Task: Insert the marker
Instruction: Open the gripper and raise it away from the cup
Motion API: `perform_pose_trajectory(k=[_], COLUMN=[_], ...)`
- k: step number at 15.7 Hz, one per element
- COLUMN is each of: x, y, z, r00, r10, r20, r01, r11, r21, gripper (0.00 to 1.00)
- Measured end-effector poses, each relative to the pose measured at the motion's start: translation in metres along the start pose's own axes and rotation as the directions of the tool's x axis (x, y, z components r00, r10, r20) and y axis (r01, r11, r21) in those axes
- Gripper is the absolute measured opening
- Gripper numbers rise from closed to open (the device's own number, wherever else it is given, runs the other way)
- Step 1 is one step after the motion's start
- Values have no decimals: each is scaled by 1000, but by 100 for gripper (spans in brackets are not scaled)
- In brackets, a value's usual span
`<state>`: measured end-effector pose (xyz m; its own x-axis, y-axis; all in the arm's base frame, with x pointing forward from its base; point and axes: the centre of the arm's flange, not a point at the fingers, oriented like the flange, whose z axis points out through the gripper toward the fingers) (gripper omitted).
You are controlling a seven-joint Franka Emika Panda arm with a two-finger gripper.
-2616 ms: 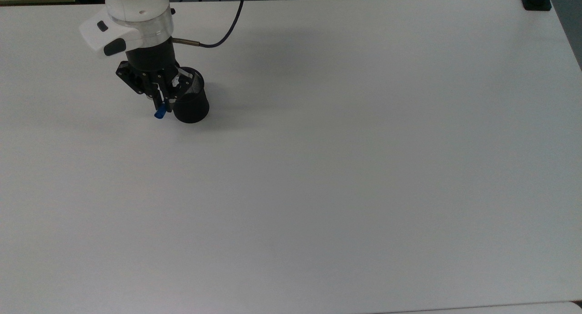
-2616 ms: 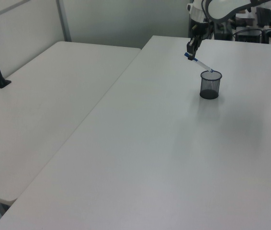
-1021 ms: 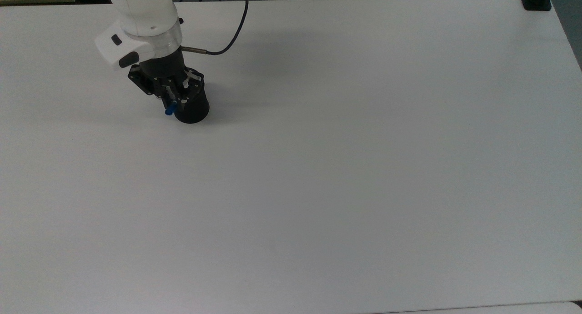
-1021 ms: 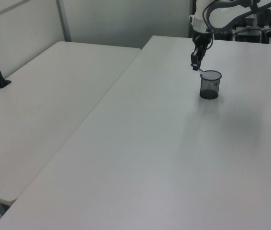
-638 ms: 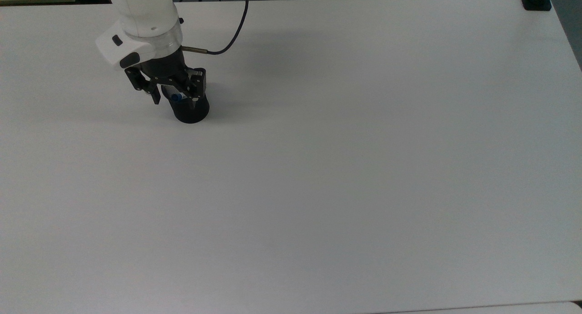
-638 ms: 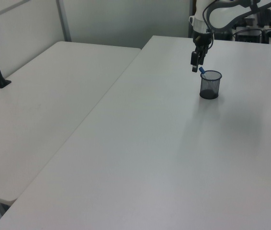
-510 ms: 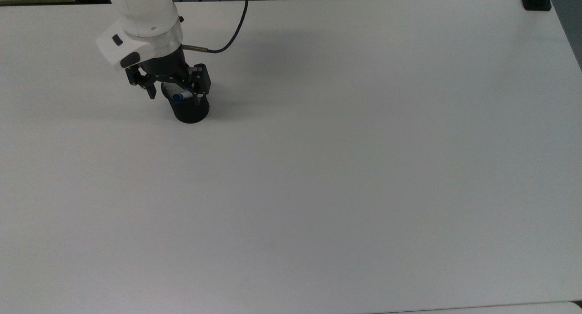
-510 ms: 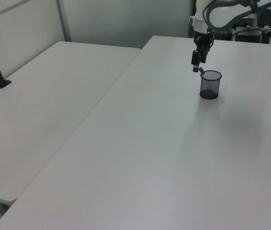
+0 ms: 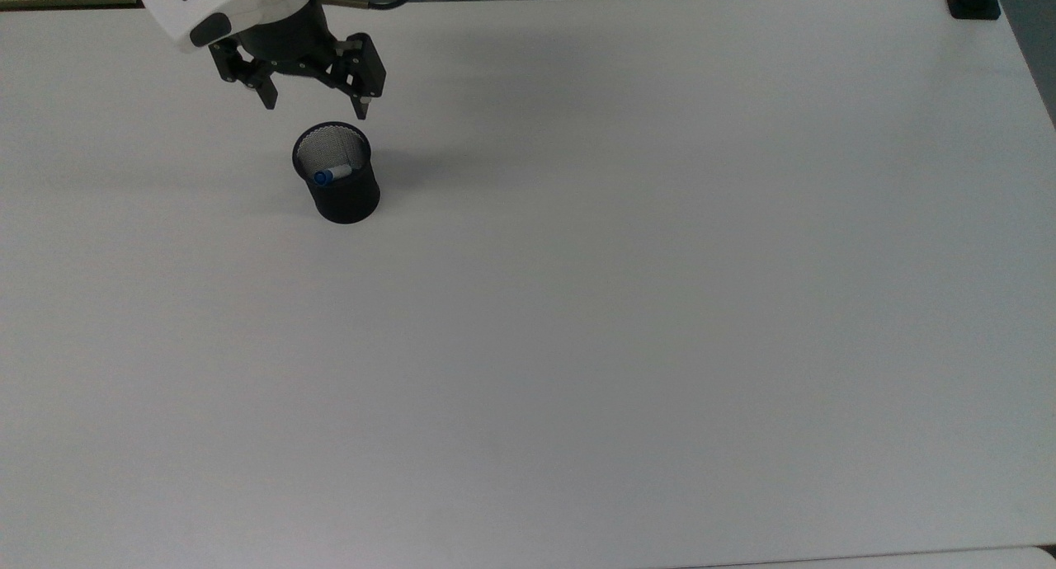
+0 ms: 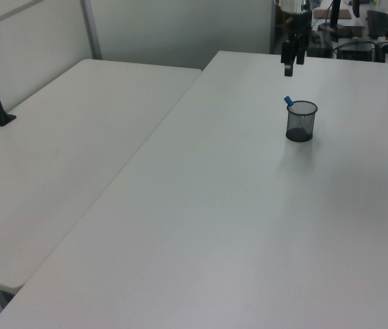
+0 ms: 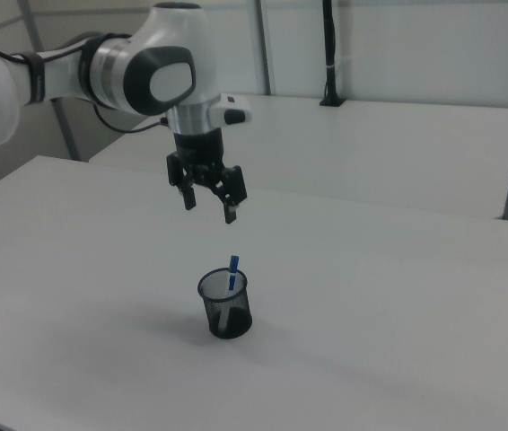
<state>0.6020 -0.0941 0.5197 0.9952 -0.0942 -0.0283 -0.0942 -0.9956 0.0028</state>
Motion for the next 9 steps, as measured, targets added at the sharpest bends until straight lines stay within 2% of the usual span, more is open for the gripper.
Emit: perform_pose_trajectory(k=[3,9], x=[-7,-38], y=[-13,-22], z=[-23,-74], r00=[1000,999], r10=[-17,-26], r20=[-3,-32], r01=[17,26], r11=[1000,1000], r21=[1,0], gripper=[100,100])
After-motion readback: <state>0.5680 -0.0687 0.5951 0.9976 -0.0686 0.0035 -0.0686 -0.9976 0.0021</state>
